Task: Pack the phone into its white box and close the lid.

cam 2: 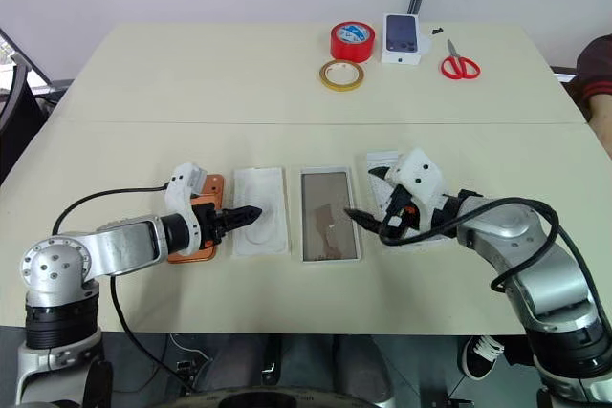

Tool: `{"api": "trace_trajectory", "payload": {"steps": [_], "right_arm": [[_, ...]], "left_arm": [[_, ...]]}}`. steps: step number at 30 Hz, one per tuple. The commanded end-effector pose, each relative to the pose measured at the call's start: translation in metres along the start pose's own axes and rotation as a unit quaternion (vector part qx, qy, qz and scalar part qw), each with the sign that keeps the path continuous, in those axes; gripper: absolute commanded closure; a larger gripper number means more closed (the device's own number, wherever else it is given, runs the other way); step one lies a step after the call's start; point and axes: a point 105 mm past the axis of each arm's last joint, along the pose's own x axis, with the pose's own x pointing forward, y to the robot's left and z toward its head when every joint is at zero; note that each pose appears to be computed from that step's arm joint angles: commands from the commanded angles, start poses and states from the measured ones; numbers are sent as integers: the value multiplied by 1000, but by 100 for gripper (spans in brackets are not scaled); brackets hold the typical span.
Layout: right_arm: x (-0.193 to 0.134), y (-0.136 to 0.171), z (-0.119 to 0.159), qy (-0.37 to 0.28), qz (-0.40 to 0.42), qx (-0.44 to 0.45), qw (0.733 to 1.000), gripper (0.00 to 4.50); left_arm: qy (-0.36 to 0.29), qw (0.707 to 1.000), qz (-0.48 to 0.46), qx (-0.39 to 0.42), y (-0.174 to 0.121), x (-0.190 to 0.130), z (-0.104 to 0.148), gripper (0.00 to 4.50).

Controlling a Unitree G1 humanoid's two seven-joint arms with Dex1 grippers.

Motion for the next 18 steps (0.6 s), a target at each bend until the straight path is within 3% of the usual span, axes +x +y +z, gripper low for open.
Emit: {"api": "trace_trajectory", "payload": {"steps": [1,4,7,11,14,18], "right_arm": [[0,25,8,11,70,-36,997,0],[5,40,0,57,115,-69,989,0],[10,47,-16,115,138,-98,979,0],[21,60,-25,133,176,-110,969,0],[27,65,-31,144,189,-123,964,77],[34,66,-31,139,192,-137,962,275]], "left_arm": [[-11,1000,-5,-3,-6,0,7,287],[-14,1000,-3,-9,-7,2,10,437],[-18,1000,-6,-12,-9,3,12,444],[-34,999,-17,-26,-12,1,19,444],[-49,998,-21,-31,-12,-4,26,450],[-74,996,-22,-53,-8,-12,38,450]]}}
